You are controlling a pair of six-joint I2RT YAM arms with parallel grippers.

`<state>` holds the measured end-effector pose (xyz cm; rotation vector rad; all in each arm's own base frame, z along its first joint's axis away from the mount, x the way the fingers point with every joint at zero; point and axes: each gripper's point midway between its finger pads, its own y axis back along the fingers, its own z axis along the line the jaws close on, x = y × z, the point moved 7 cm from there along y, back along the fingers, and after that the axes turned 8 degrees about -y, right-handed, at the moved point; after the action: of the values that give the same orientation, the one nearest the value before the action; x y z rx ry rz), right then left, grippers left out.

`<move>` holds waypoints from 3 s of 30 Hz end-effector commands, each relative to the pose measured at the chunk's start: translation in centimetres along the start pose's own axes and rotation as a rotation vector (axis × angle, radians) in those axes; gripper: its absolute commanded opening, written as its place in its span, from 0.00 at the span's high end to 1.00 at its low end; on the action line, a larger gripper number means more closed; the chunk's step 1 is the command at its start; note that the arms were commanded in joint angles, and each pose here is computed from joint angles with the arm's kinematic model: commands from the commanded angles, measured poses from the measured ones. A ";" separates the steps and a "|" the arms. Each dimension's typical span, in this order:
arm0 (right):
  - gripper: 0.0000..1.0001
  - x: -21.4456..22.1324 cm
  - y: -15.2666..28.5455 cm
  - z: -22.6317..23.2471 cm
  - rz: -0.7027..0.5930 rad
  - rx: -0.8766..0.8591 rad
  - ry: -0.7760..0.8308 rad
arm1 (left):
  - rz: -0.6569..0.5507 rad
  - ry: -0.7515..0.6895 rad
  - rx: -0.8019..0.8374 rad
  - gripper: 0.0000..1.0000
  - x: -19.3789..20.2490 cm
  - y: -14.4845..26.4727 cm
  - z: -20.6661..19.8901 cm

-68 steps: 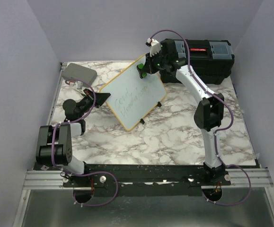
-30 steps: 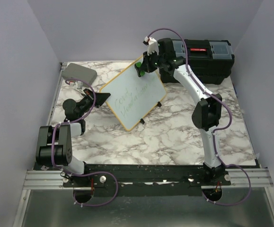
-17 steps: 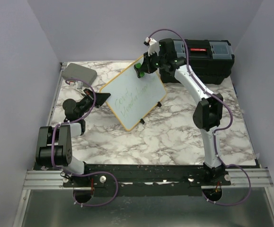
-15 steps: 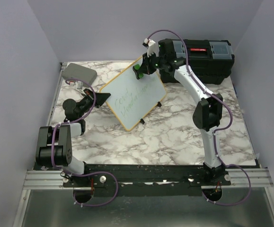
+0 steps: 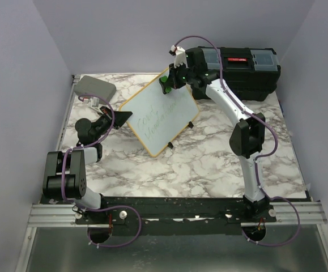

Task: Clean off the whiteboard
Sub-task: Erase the whiteboard at the whiteboard stand.

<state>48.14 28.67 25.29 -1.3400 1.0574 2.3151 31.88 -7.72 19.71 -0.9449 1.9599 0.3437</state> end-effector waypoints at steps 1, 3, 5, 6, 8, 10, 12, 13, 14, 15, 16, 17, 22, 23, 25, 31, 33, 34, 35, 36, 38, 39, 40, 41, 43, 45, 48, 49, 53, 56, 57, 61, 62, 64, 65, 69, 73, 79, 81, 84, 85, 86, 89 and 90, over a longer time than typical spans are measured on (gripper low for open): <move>0.99 -1.1 0.5 -1.6 -0.062 0.147 -0.018 | 0.063 -0.053 0.085 1.00 0.8 0.0 -1.0; 0.99 -1.0 0.5 -1.0 -0.050 0.079 -0.001 | 0.063 -0.052 0.085 1.00 0.8 0.0 -1.0; 0.99 -0.5 0.6 0.4 -0.018 -0.061 0.045 | 0.062 -0.051 0.086 1.00 0.8 -0.1 -1.0; 0.99 -0.3 0.6 1.3 -0.002 -0.137 0.055 | 0.061 -0.050 0.087 1.00 0.8 -0.1 -1.0; 0.99 0.1 0.6 2.5 0.027 -0.228 0.084 | 0.060 -0.051 0.089 1.00 0.7 -0.1 -1.0; 0.99 0.5 0.6 3.6 0.048 -0.278 0.122 | 0.060 -0.053 0.089 1.00 0.8 0.0 -1.1; 0.99 0.9 0.5 4.4 0.062 -0.307 0.150 | 0.060 -0.054 0.089 1.00 0.7 0.0 -1.1; 0.99 1.0 0.5 4.6 0.068 -0.313 0.158 | 0.060 -0.053 0.089 1.00 0.7 -0.1 -1.1; 1.00 1.0 0.6 4.6 0.068 -0.316 0.164 | 0.060 -0.052 0.089 1.00 0.7 -0.1 -1.1; 0.99 1.0 0.6 4.6 0.070 -0.306 0.166 | 0.061 -0.052 0.089 1.00 0.7 -0.1 -1.0; 0.99 1.0 0.5 4.4 0.070 -0.286 0.164 | 0.060 -0.054 0.090 1.00 0.6 -0.1 -1.1; 0.99 1.0 0.4 4.0 0.069 -0.250 0.161 | 0.059 -0.055 0.090 1.00 0.6 -0.1 -1.1; 0.99 -0.2 0.3 1.0 -0.015 0.082 0.090 | 0.060 -0.052 0.090 1.00 0.7 -0.1 -1.0; 0.99 -0.5 0.3 0.5 -0.035 0.134 0.078 | 0.060 -0.051 0.089 1.00 0.7 -0.1 -1.0; 0.99 -0.7 0.3 -0.5 -0.052 0.215 0.055 | 0.060 -0.051 0.089 1.00 0.7 -0.1 -1.0; 0.99 0.0 0.0 -0.6 -0.012 0.183 0.059 | 0.059 -0.054 0.091 1.00 0.6 -0.1 -1.1; 0.99 0.8 0.0 0.8 0.044 0.016 0.112 | 0.059 -0.052 0.090 1.00 0.6 -0.1 -1.0; 0.99 1.3 0.2 1.8 0.076 -0.087 0.137 | 0.059 -0.051 0.089 1.00 0.7 -0.1 -1.0; 0.99 1.7 0.4 2.5 0.099 -0.160 0.148 | 0.059 -0.052 0.090 1.00 0.6 -0.1 -1.0; 0.99 1.9 0.5 2.7 0.108 -0.188 0.149 | 0.059 -0.051 0.090 1.00 0.7 -0.1 -1.0; 0.99 2.2 0.3 2.5 0.114 -0.173 0.152 | 0.060 -0.052 0.093 1.00 0.7 -0.1 -1.1; 0.99 2.1 0.2 2.1 0.111 -0.133 0.146 | 0.060 -0.053 0.092 1.00 0.7 -0.1 -1.0; 0.99 2.1 0.1 1.5 0.106 -0.087 0.137 | 0.058 -0.054 0.093 1.00 0.6 -0.1 -1.1; 0.99 2.0 0.0 0.9 0.099 -0.038 0.124 | 0.059 -0.053 0.092 1.00 0.7 -0.1 -1.1; 0.99 1.7 0.0 -0.3 0.070 0.063 0.089 | 0.059 -0.053 0.091 1.00 0.7 -0.1 -1.1; 0.99 1.5 0.0 -1.5 0.047 0.167 0.070 | 0.059 -0.052 0.090 1.00 0.7 -0.1 -1.0; 0.99 1.5 0.2 -3.0 0.026 0.290 0.048 | 0.058 -0.052 0.090 1.00 0.6 -0.1 -1.1; 0.99 1.5 0.3 -3.4 0.021 0.310 0.041 | 0.059 -0.051 0.091 1.00 0.7 -0.1 -1.1; 0.99 2.0 0.5 -4.0 0.026 0.325 0.025 | 0.058 -0.051 0.091 1.00 0.7 -0.1 -1.1; 0.99 2.4 0.6 -3.6 0.048 0.255 0.032 | 0.059 -0.053 0.093 1.00 0.7 -0.1 -1.1; 0.99 2.7 0.7 -3.3 0.064 0.196 0.040 | 0.058 -0.052 0.092 1.00 0.7 -0.1 -1.1; 0.99 3.9 1.1 -0.8 0.141 -0.082 0.092 | 0.058 -0.053 0.094 1.00 0.6 -0.1 -1.1; 0.99 4.1 1.1 -0.6 0.152 -0.105 0.096 | 0.058 -0.053 0.094 1.00 0.6 -0.1 -1.1; 0.99 4.4 1.2 -0.4 0.160 -0.135 0.099 | 0.057 -0.052 0.094 1.00 0.6 -0.1 -1.1; 0.99 4.4 1.2 -0.5 0.159 -0.130 0.098 | 0.056 -0.055 0.094 1.00 0.6 -0.1 -1.2; 0.99 3.5 1.0 -2.4 0.106 0.079 0.053 | 0.057 -0.053 0.095 1.00 0.6 -0.1 -1.2; 0.99 2.1 1.3 -4.7 0.021 0.285 -0.018 | 0.055 -0.054 0.095 1.00 0.6 -0.1 -1.2; 0.99 2.0 1.3 -5.5 0.014 0.332 -0.028 | 0.055 -0.054 0.096 1.00 0.6 -0.1 -1.1; 0.99 2.1 1.2 -5.6 0.019 0.330 -0.027 | 0.054 -0.053 0.096 1.00 0.6 -0.1 -1.2; 0.99 2.0 1.0 -5.6 0.021 0.303 -0.017 | 0.056 -0.052 0.097 1.00 0.6 -0.1 -1.2; 0.99 1.9 0.8 -5.2 0.023 0.267 -0.012 | 0.056 -0.053 0.097 1.00 0.6 -0.1 -1.2; 0.99 1.8 0.7 -4.8 0.027 0.219 0.002 | 0.056 -0.054 0.098 1.00 0.5 -0.1 -1.2; 0.99 1.7 0.4 -3.0 0.051 0.042 0.018 | 0.057 -0.053 0.096 1.00 0.5 -0.1 -1.2; 0.99 1.5 0.3 -2.6 0.050 0.003 0.022 | 0.057 -0.054 0.097 1.00 0.5 -0.1 -1.2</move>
<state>48.70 24.88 23.36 -1.2505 1.2778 2.1871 31.82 -7.78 19.77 -0.9395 1.9608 0.3382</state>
